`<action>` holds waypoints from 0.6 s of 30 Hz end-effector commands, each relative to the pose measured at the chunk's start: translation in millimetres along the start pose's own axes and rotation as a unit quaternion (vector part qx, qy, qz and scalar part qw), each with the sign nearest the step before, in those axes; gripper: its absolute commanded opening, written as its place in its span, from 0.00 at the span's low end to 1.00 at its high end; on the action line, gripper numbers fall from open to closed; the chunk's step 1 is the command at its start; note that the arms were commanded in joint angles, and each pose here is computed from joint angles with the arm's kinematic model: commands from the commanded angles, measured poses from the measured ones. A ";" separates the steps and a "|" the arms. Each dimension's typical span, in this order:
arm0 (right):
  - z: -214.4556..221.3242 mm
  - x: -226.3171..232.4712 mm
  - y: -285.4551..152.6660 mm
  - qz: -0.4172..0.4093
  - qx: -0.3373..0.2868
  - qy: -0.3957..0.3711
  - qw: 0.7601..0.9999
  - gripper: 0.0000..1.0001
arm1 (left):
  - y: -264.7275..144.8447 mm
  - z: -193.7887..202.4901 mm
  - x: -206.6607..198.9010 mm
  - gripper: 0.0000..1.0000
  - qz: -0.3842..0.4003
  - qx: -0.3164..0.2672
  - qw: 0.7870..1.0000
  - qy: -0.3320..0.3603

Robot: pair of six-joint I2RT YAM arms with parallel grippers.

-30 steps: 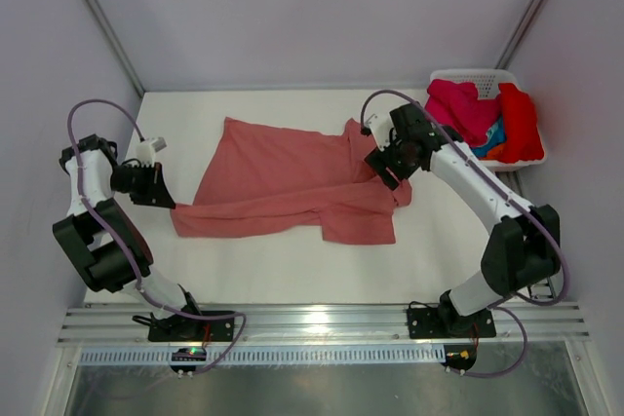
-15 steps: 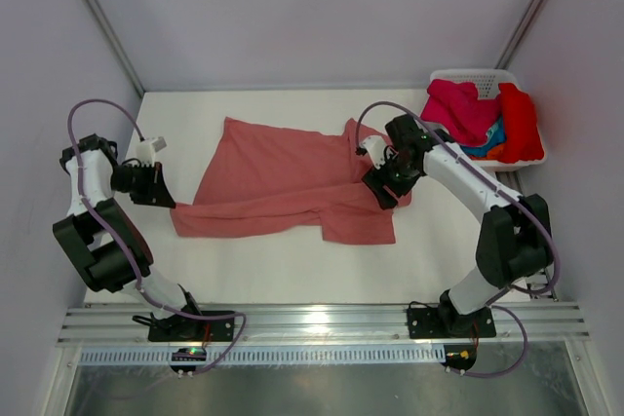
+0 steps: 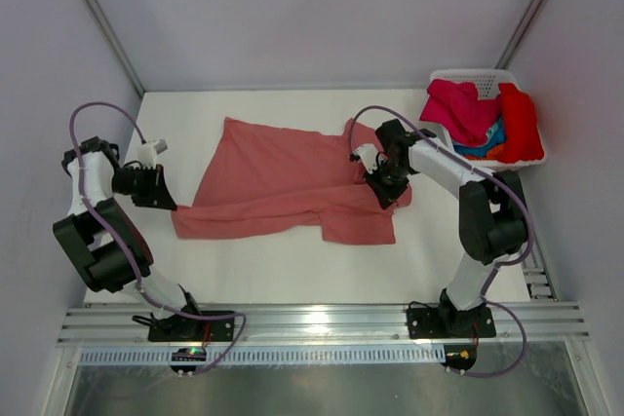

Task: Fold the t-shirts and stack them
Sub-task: Flatten the tshirt out

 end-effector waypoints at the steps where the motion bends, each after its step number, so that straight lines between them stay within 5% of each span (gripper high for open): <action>1: -19.4 -0.3 -5.8 -0.008 -0.033 0.002 0.999 0.08 | 2.3 -2.6 0.1 0.00 0.000 -0.013 1.000 0.006; 10: -50.8 -14.9 -36.1 0.052 -0.097 0.001 0.994 0.03 | 20.4 -24.4 38.0 0.00 -0.051 -0.021 0.998 -0.006; 18: -114.0 -35.1 -96.5 0.117 -0.244 0.044 0.962 0.03 | 1.5 -146.1 67.0 0.00 -0.145 -0.152 0.977 0.031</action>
Point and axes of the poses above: each gripper's point midway between its finger pads, its own y axis out along the fingers, its own x axis along the line the jaws close on, z = x × y, the point moved 6 cm from there along -y, back along the fingers, and after that the axes turned 10 degrees about y, right-handed, at the moved point
